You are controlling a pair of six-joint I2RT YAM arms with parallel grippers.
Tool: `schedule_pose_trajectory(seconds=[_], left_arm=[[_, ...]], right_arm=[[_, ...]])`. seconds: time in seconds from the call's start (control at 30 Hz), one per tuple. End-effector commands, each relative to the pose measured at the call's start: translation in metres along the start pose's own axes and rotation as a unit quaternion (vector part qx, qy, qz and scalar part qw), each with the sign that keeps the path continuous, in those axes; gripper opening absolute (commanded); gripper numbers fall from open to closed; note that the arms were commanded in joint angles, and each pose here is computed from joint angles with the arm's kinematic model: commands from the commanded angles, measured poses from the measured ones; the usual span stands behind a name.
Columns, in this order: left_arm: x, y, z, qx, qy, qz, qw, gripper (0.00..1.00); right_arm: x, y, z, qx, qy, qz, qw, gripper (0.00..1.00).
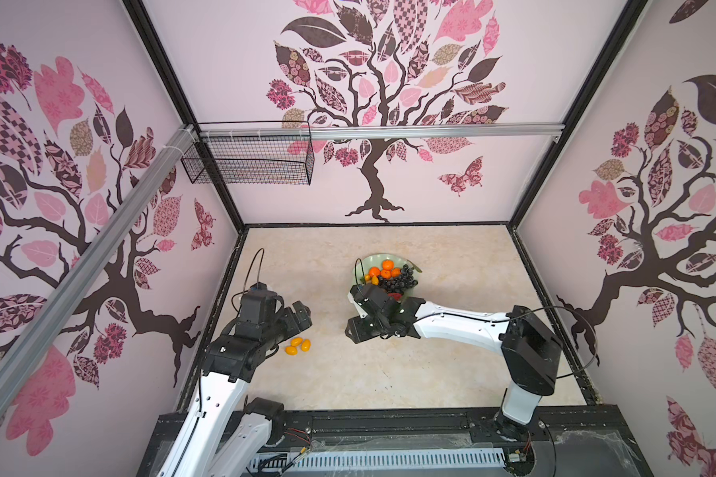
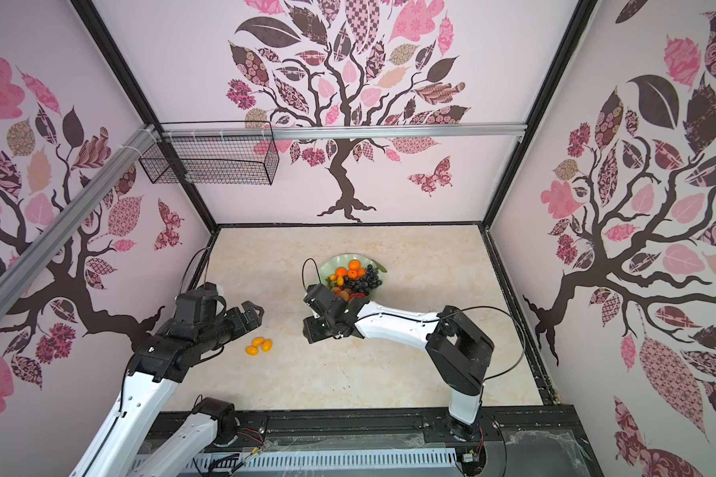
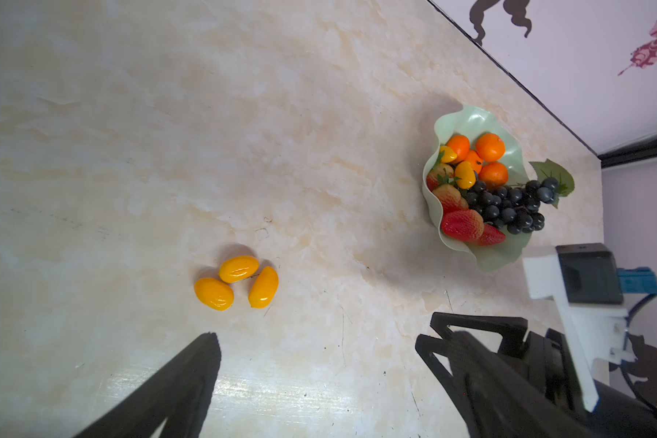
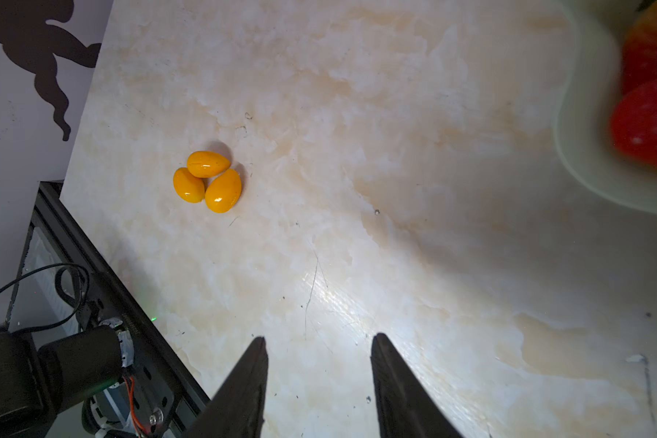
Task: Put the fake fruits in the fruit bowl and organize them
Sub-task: 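Move the open right gripper back over the cluster of three kumquats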
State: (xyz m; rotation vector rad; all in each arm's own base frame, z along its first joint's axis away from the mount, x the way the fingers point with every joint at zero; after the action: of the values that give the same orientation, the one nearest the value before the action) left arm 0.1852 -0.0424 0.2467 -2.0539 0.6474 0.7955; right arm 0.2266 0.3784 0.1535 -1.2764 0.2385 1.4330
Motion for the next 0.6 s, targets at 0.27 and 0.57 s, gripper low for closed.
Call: schedule_pose_trajectory(seconds=[0.27,0.57], left_arm=[[0.004,-0.008,0.011,-0.046,-0.012,-0.002,0.999,0.98],[0.012,-0.032,0.039,-0.112,-0.018,-0.021,0.993,0.98]], right_arm=[[0.043,-0.027,0.036,0.007,0.028,-0.017,0.999,0.48],[0.081,-0.028,0.054,0.011,0.022,0.013,1.000,0.48]])
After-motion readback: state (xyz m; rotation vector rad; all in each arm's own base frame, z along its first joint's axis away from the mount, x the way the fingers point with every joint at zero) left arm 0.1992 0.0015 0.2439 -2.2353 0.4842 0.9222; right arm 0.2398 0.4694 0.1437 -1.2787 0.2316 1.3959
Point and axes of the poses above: each gripper's point midway between its finger pads, its own x axis out along the fingers, its own z axis along the line the jaws close on, y = z × x, the point moved 6 cm from there along -x, back along the fingers, and after that the axes turned 5 degrees about -x, right-handed, at the moved point
